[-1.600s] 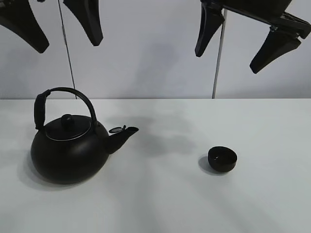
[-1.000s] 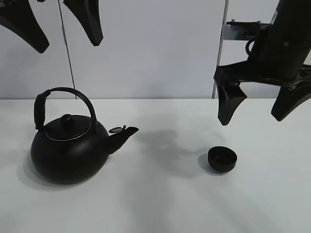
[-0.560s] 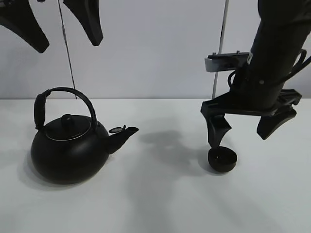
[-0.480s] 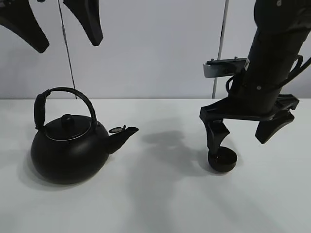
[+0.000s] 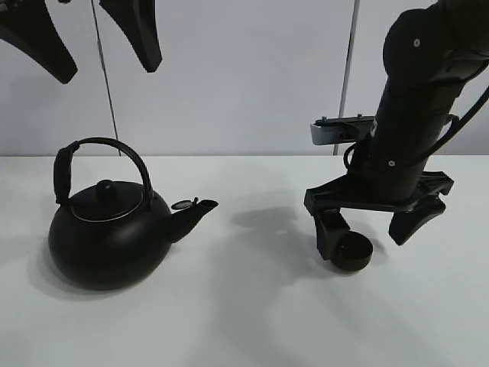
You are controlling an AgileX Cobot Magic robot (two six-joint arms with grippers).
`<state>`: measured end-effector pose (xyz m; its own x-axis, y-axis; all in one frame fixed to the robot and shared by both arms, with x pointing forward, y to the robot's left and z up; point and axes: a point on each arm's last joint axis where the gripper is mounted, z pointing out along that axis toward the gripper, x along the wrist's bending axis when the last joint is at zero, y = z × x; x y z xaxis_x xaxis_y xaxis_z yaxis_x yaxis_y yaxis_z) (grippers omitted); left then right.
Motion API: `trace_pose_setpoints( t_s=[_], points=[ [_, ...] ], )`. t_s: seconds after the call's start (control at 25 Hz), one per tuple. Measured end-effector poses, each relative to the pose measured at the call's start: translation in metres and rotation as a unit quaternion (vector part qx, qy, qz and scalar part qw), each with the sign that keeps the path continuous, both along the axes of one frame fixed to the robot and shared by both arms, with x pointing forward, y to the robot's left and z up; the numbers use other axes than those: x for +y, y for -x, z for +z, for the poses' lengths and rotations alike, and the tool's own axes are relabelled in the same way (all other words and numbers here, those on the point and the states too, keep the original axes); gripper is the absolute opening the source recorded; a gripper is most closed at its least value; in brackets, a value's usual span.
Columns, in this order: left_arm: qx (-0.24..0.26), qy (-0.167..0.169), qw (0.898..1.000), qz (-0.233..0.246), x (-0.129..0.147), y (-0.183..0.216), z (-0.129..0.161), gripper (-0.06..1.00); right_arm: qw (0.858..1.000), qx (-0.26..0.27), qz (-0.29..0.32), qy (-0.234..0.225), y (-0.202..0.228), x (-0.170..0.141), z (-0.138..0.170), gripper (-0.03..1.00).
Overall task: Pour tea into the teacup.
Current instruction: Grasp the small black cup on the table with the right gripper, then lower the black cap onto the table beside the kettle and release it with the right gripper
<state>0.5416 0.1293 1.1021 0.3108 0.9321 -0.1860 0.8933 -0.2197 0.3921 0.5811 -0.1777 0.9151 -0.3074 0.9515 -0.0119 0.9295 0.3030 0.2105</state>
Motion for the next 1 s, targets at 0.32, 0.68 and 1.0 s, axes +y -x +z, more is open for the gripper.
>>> trace_pose_setpoints(
  t_s=[0.32, 0.68, 1.0],
  points=[
    [0.000, 0.000, 1.000, 0.000, 0.000, 0.000, 0.000, 0.63, 1.000, 0.006, -0.001, 0.001, -0.001, 0.001, -0.007, 0.51],
    [0.000, 0.000, 1.000, 0.000, 0.000, 0.000, 0.000, 0.63, 1.000, 0.009, -0.002, 0.001, -0.002, 0.001, -0.006, 0.40],
    [0.000, 0.000, 1.000, 0.000, 0.000, 0.000, 0.000, 0.63, 0.998, -0.027, 0.053, -0.011, -0.016, 0.041, 0.036, 0.40]
  ],
)
